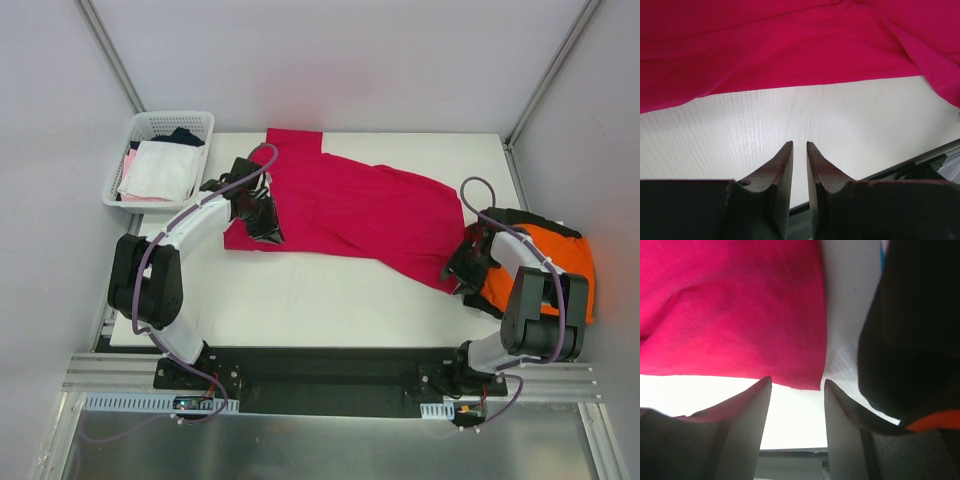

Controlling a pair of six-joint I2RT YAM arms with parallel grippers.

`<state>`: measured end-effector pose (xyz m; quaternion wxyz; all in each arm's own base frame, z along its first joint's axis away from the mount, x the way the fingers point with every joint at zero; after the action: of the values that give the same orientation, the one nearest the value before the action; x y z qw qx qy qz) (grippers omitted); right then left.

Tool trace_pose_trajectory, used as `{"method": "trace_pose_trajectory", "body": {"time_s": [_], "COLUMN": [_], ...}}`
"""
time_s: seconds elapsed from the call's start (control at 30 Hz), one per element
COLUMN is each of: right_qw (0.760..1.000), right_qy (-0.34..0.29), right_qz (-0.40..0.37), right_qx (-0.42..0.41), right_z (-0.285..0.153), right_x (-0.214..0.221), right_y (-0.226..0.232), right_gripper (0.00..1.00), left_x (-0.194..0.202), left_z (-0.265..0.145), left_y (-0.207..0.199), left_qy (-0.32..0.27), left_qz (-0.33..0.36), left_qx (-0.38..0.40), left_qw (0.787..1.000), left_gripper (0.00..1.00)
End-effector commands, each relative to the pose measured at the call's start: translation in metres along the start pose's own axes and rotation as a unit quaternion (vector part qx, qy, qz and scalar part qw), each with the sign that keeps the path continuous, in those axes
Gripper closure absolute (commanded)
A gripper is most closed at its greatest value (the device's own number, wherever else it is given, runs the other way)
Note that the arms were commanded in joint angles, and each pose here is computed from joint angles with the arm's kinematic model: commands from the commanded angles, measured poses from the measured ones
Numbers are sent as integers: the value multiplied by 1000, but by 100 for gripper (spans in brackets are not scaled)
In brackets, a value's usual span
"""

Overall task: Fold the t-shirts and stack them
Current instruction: Fold the tshirt

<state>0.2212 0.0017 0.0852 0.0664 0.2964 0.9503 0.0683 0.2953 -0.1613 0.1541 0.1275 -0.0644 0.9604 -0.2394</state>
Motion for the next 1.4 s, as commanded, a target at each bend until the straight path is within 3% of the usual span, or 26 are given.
{"method": "trace_pose_trajectory", "body": {"time_s": [0.0, 0.23, 0.33, 0.37, 0.47, 0.57, 1.0, 1.37], "right_qw": [999, 999, 999, 999, 999, 1000, 998, 998], "right_qy": [4, 3, 1, 1, 0, -1, -57, -59], "right_qz": [28, 28, 27, 27, 27, 25, 23, 16], "right_qx": [23, 18, 18, 17, 18, 19, 12, 30], "right_z": [-2, 2, 2, 2, 1, 0, -37, -29], "right_x": [7, 8, 7, 7, 7, 7, -28, -65], "right_y": [-9, -9, -9, -9, -9, -10, 7, 17], "right_gripper": [50, 55, 65, 76, 94, 99, 99, 99], "left_x": [-3, -2, 0, 0, 1, 3, 4, 8], "left_z": [-13, -16, -15, -16, -16, -15, -12, -17], "left_y": [-7, -6, -5, -5, -4, -3, -1, 1], "left_qy": [-18, -23, -20, -20, -18, -18, -12, -19], "left_qz": [8, 9, 8, 8, 8, 8, 6, 8], "left_qx": [3, -1, 0, 0, 0, -2, -4, -9], "left_qw": [1000, 1000, 1000, 1000, 1000, 1000, 1000, 1000], "left_gripper": [83, 82, 82, 82, 82, 82, 82, 82]}}
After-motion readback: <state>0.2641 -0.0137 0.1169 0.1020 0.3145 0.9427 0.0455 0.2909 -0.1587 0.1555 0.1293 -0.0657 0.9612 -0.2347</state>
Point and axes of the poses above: each gripper's point midway between its finger pads, its own z axis out along the fingers, its own y axis along the line the jaws close on, x = y × z, the point moved 6 cm from there along -z, back along the fingers, and after that the axes turned 1 degree about -z, right-handed, at the moved point
